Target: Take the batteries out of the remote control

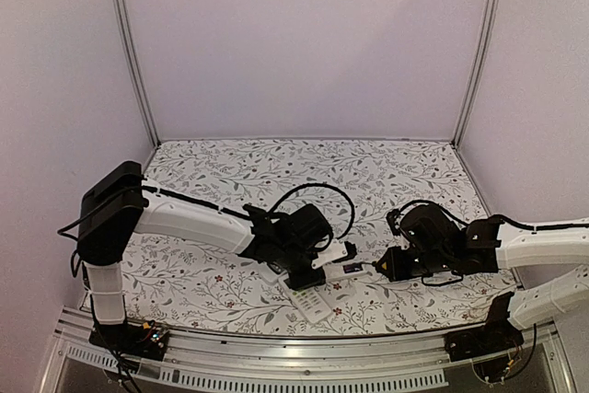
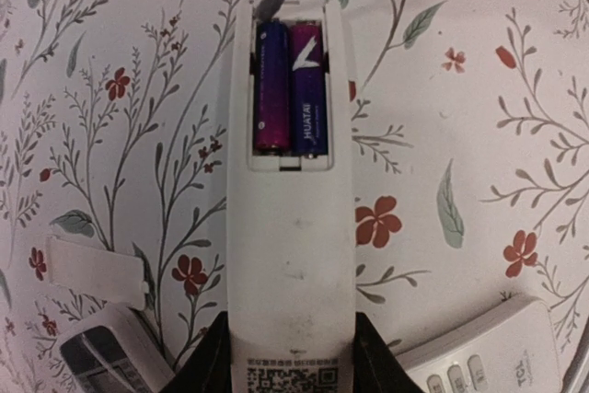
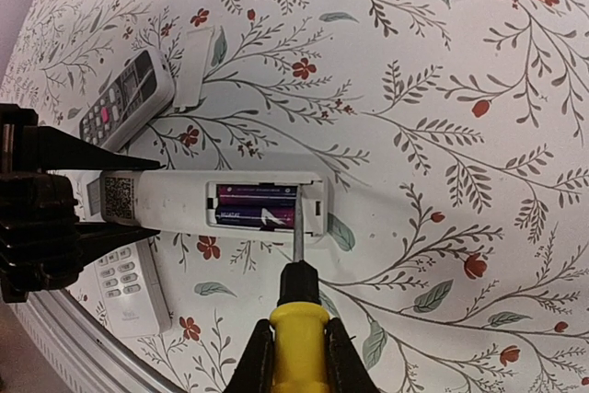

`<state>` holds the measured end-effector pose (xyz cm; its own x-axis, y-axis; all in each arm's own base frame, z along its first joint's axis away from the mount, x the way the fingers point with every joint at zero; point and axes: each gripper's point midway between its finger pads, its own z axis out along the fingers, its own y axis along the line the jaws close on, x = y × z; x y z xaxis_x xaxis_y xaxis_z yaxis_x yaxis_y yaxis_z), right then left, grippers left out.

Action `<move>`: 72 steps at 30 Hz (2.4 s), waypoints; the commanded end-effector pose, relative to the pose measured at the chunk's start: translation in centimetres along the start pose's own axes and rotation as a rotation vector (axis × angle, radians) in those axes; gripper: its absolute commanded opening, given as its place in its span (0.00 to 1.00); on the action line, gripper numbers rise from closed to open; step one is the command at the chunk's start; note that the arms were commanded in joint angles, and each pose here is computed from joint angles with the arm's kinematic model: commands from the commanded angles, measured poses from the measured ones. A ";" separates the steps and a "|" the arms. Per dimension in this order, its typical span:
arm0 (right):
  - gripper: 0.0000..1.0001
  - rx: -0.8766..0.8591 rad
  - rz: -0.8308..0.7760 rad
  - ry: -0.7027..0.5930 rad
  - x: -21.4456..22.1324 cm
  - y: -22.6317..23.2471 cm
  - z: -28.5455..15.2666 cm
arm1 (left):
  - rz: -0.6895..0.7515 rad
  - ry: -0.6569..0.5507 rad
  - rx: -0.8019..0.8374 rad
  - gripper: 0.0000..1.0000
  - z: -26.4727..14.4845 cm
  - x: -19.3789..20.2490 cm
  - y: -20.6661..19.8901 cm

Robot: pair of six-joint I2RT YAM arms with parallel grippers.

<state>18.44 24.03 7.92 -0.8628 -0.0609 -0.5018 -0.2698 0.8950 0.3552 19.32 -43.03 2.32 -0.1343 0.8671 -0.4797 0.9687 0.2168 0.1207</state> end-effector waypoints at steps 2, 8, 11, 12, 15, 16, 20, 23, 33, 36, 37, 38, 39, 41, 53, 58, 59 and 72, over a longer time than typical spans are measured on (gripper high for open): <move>0.00 0.039 0.003 0.005 0.1 -0.5 -0.5 | 0.023 0.092 0.008 0.00 1.3 2.4 -0.9; 0.00 0.035 0.003 0.006 0.1 -0.5 -0.5 | 0.023 0.094 0.008 0.00 1.3 2.4 -0.9; 0.00 0.036 0.002 0.012 0.2 -0.5 -0.3 | 0.022 0.093 0.006 0.00 1.3 2.4 -0.8; 0.00 0.036 0.000 0.013 0.3 -0.5 -0.3 | 0.022 0.094 0.006 0.00 1.3 2.4 -0.8; 0.00 0.041 0.000 0.018 0.4 -0.6 0.0 | 0.023 0.095 0.007 0.00 1.4 2.5 -0.9; 0.00 0.041 0.000 0.021 0.5 -0.6 0.1 | 0.023 0.094 0.007 0.00 1.3 2.4 -0.9; 0.00 0.049 -0.001 0.026 0.6 -0.8 0.3 | 0.024 0.096 0.007 0.00 1.4 2.5 -0.9; 0.00 0.054 -0.001 0.035 0.8 -0.9 0.5 | 0.025 0.094 0.007 0.00 1.3 2.4 -0.9; 0.00 -0.058 0.021 0.063 1.4 0.9 0.6 | 0.027 0.099 0.008 0.00 1.5 2.6 -1.0; 0.00 -0.153 0.043 0.075 1.6 2.0 0.4 | 0.028 0.099 0.009 0.00 1.5 2.6 -1.0; 0.00 -0.186 0.052 0.068 1.4 2.4 0.2 | 0.027 0.099 0.008 0.00 1.5 2.6 -1.0; 0.00 -0.217 0.059 0.066 1.4 2.7 0.1 | 0.027 0.099 0.007 0.00 1.5 2.6 -0.9; 0.00 -0.248 0.068 0.066 1.4 2.9 -0.1 | 0.027 0.099 0.007 0.00 1.5 2.6 -0.9; 0.00 -0.309 0.083 0.053 1.0 3.5 -0.6 | 0.027 0.100 0.007 0.00 1.5 2.6 -1.0; 0.00 -0.537 0.084 0.011 -0.2 6.6 -3.4 | 0.026 0.119 -0.006 0.00 1.9 3.0 -0.7; 0.00 -0.534 0.088 0.015 -0.1 6.5 -3.4 | 0.027 0.125 -0.013 0.00 2.0 3.1 -0.6; 0.00 -0.531 0.090 0.015 -0.1 6.4 -3.4 | 0.025 0.128 -0.018 0.00 2.1 3.2 -0.4; 0.00 -0.217 0.057 -0.011 -0.8 1.8 -2.5 | 0.036 0.094 -0.013 0.00 1.5 2.6 -0.4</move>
<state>16.36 26.09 11.10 -0.8972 0.0142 -0.4413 -0.3125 0.6857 0.6574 20.47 -43.09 1.77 -0.1379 0.8756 -0.4628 0.9552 0.2411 0.1716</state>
